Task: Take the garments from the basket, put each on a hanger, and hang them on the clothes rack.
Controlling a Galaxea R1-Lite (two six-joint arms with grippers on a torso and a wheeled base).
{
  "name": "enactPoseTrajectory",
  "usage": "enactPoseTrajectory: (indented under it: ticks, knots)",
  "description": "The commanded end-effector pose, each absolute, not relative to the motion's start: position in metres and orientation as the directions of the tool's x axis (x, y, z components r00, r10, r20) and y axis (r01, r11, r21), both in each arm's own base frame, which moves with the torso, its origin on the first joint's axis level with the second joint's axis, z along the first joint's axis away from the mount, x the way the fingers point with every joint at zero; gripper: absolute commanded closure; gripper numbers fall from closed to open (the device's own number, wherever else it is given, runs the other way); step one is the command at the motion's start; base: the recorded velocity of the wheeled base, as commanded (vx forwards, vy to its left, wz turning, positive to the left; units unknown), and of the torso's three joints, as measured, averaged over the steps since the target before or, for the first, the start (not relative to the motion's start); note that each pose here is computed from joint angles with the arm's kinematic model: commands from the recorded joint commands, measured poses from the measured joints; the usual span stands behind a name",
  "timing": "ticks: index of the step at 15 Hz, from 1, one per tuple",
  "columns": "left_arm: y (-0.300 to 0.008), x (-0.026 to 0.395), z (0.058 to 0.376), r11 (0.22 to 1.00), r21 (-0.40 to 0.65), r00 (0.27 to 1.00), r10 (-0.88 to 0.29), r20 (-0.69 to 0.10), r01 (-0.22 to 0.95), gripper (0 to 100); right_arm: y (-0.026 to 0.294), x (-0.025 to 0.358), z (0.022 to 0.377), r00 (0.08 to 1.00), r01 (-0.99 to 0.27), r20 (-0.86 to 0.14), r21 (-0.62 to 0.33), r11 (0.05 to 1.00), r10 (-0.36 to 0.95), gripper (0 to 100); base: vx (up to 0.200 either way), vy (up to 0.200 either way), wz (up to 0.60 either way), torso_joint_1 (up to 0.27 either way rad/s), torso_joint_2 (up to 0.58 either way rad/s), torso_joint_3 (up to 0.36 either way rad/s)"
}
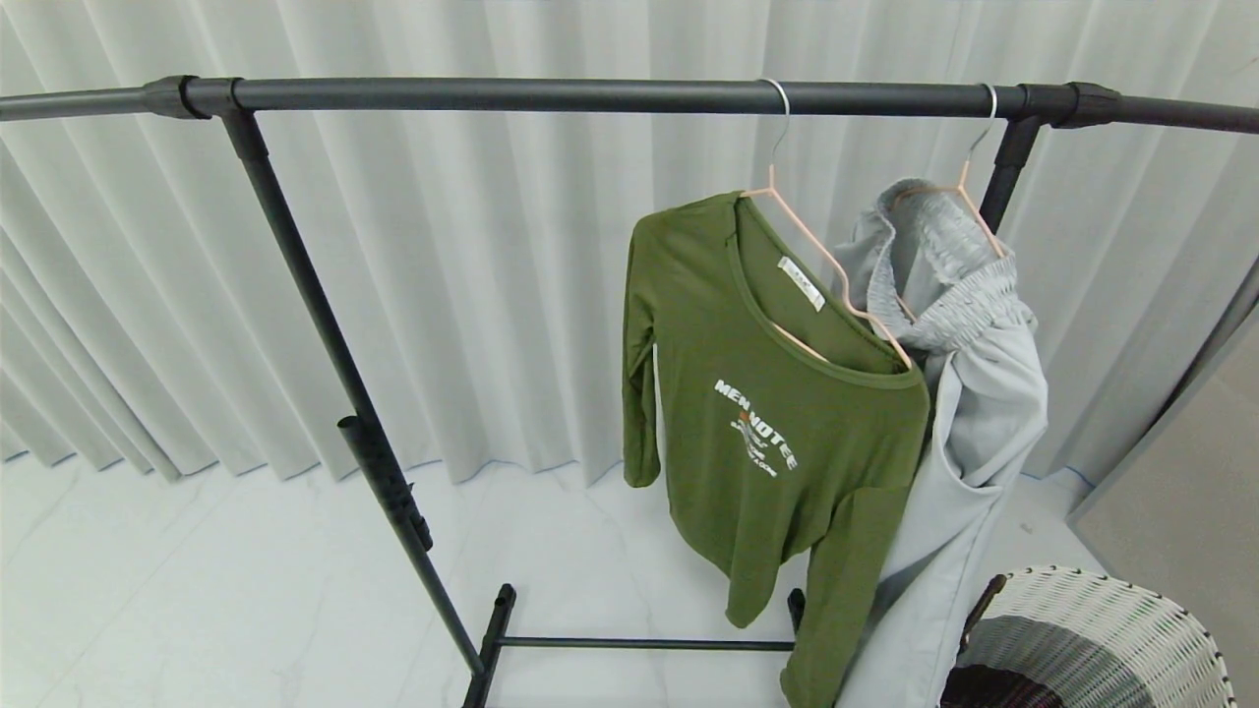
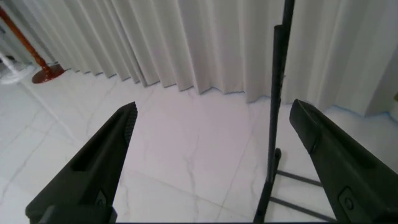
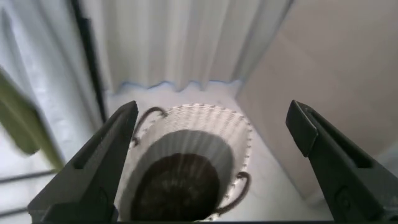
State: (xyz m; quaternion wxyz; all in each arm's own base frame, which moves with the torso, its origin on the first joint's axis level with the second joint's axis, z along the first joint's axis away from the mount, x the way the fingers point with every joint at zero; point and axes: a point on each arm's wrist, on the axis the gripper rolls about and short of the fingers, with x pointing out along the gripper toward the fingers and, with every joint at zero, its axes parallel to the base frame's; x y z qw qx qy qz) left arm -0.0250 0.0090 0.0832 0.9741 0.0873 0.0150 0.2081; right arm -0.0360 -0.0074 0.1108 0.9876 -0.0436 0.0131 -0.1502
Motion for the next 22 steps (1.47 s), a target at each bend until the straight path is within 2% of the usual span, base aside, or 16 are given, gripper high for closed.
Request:
enactPoseTrajectory:
  ticks: [1,2,5,9,12,13,19,22]
  knots:
    - [0.0091,-0.0266,0.0821,0.901,0.139,0.911,0.411,0.024,-0.41,0,-0.0091,-0.0277,0.0825,0.913,0.407,0.001,-0.09,0.909,-0.408,0,0.0,0.0,0.0,0.0,0.0,0.0]
    - [0.0094,-0.0262,0.0804,0.901,0.091,0.906,0.423,0.018,-0.423,0,-0.0095,-0.0252,0.0846,0.9,0.432,0.08,-0.055,0.9,-0.428,0,0.0,0.0,0.0,0.0,0.0,0.0]
    - [0.0091,-0.0259,0.0797,0.909,0.065,0.912,0.411,0.017,-0.411,0,-0.0095,-0.0252,0.0846,0.901,0.43,0.08,-0.03,0.903,-0.426,0,0.0,0.0,0.0,0.0,0.0,0.0]
    - [0.0035,-0.0232,0.0791,0.985,0.057,0.986,0.163,0.035,-0.165,0,-0.0095,-0.0253,0.0854,0.902,0.427,0.087,-0.025,0.904,-0.423,0,0.0,0.0,0.0,0.0,0.0,0.0]
    - [0.0005,-0.0227,0.0774,1.0,0.01,0.999,0.029,0.017,-0.029,0,-0.007,-0.0241,0.0834,0.946,0.318,0.073,-0.031,0.948,-0.315,0,0.0,0.0,0.0,0.0,0.0,0.0]
    - [0.0005,-0.0228,0.0756,1.0,0.011,1.0,0.026,-0.003,-0.026,0,-0.0064,-0.0238,0.0821,0.955,0.291,0.06,-0.034,0.956,-0.289,0,0.0,0.0,0.0,0.0,0.0,0.0]
    - [0.0005,-0.0229,0.0754,1.0,-0.001,1.0,0.026,-0.003,-0.026,0,-0.0016,-0.0228,0.0779,0.997,0.075,0.021,-0.009,0.997,-0.075,0,0.0,0.0,0.0,0.0,0.0,0.0]
    - [0.0005,-0.0229,0.0754,1.0,-0.003,1.0,0.026,-0.003,-0.026,0,-0.0011,-0.0227,0.0761,0.999,0.051,0.005,0.012,0.999,-0.051,0,0.0,0.0,0.0,0.0,0.0,0.0]
